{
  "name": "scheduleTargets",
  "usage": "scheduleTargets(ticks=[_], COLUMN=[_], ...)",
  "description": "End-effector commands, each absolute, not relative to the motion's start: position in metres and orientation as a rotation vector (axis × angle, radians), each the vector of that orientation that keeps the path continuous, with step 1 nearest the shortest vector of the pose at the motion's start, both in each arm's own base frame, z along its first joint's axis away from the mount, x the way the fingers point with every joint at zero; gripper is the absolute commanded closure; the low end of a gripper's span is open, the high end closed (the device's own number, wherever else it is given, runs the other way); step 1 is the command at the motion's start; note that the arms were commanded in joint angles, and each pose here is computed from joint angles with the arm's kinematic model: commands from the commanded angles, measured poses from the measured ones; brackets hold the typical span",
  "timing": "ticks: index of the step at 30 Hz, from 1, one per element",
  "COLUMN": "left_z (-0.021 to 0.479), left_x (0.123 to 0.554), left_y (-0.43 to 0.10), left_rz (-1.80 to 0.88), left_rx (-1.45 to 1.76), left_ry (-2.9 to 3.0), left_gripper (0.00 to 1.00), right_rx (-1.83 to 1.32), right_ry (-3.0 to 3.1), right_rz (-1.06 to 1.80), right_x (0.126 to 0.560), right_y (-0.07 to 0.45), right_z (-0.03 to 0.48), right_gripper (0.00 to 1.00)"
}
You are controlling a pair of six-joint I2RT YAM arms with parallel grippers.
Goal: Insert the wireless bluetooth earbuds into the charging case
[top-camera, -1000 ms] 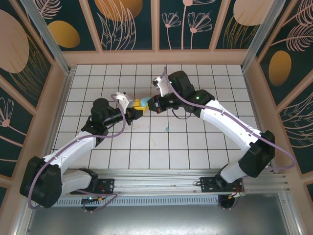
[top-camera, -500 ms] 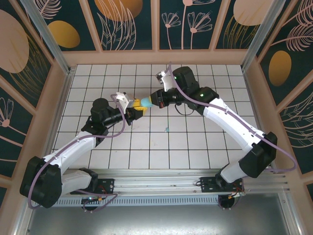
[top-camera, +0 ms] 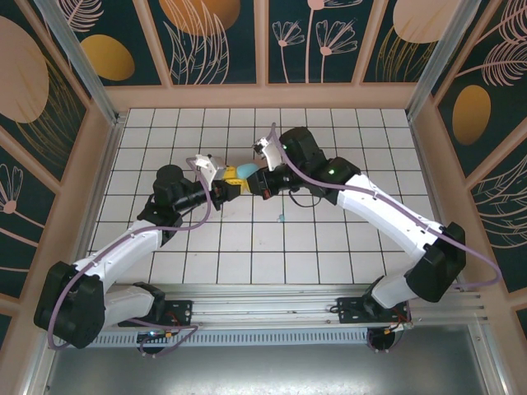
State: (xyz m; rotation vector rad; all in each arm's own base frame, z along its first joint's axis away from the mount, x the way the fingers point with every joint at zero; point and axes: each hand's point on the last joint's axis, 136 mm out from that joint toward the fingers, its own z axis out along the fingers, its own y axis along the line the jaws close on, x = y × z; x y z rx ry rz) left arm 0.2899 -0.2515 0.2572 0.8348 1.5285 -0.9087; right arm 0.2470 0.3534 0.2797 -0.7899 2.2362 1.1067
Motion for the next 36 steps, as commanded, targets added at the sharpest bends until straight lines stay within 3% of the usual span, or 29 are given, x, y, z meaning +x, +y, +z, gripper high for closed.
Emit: scheduleTargets(ticks=[1,22,36], left_z=[0.277,0.278,0.274], left_x=[0.283,0.278,0.291], left_y=[-0.257,-0.255,-0.25], left_rz=[-0.946,-0.955,-0.9], left_rx=[0.854,0.85,0.797], left_ry=[1.452,1.444,1.482], left_gripper=[0.82,0.82,0.82], right_rx=[-0.736,-0.695,-0.633], right_ry=[2.217,2.164,2.128], right_rz=[1.018,0.963,1.046], right_x=[0.271,0.305,0.287], right_y=[0.345,0.348,0.333], right_z=[0.288,0.307,0.344], right_gripper=[0.98,0.94,0.93])
